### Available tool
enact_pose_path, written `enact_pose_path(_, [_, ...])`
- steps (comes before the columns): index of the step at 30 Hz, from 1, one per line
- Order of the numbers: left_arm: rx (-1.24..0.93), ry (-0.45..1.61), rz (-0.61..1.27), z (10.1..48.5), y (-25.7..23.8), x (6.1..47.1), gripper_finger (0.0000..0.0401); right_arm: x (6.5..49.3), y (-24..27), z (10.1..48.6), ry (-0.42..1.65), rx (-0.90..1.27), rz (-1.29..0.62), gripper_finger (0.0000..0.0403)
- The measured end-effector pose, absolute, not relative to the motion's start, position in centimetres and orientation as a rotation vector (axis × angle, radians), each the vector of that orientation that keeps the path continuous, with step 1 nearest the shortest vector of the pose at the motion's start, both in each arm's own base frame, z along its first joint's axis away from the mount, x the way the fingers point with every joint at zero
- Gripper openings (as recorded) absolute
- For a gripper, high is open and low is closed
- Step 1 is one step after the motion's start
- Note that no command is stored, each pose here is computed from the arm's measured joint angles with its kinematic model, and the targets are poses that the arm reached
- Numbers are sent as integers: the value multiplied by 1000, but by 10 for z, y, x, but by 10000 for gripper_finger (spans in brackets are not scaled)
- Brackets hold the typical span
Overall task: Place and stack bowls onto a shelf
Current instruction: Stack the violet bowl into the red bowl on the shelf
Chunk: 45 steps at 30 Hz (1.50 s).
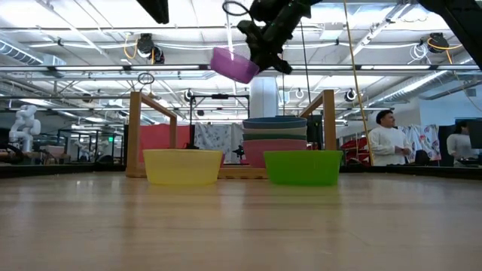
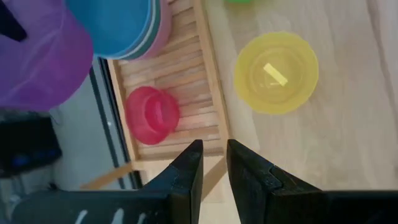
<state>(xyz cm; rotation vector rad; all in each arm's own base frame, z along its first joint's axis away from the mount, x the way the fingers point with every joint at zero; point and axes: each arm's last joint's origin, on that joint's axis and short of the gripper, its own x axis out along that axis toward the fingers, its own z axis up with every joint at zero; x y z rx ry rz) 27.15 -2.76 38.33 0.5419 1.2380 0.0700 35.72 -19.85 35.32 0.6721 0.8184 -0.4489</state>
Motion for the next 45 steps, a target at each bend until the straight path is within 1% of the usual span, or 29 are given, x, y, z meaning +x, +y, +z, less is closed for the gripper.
enact_pose_path(2, [582,1244,44,383,-26,272,79,355,-200,349,832,746,-488,0])
enact_pose_path(5, [683,1255,-21,383,-21,272,79,353,-199,345,856,801,-513,0])
enact_pose_path(10, [943,1246,-203,384,-14,276,79,359,-191,346,849,790,-494,0])
enact_pose_path(13, [970,1178,-312,385,-9,281,79,363,-184,346,856,768,-471,0])
enact_pose_path(15, [958,1133,-350,386,-5,284,79,365,-179,346,865,746,-452,0])
enact_pose_path(20, [1026,1088,-342,389,9,289,79,370,-167,346,884,688,-407,0])
enact_pose_path(24, [1035,1094,-354,389,20,289,79,373,-162,346,889,661,-422,0])
enact_pose_path(30, [1091,1049,-360,391,23,293,79,375,-156,346,904,604,-399,0])
enact_pose_path(35, [1065,1026,-402,391,21,292,79,377,-151,346,908,577,-375,0])
enact_pose_path(39, [1084,1024,-413,391,22,292,79,379,-146,346,913,556,-355,0])
enact_pose_path(45, [1083,1037,-398,391,30,292,79,383,-136,346,924,522,-317,0])
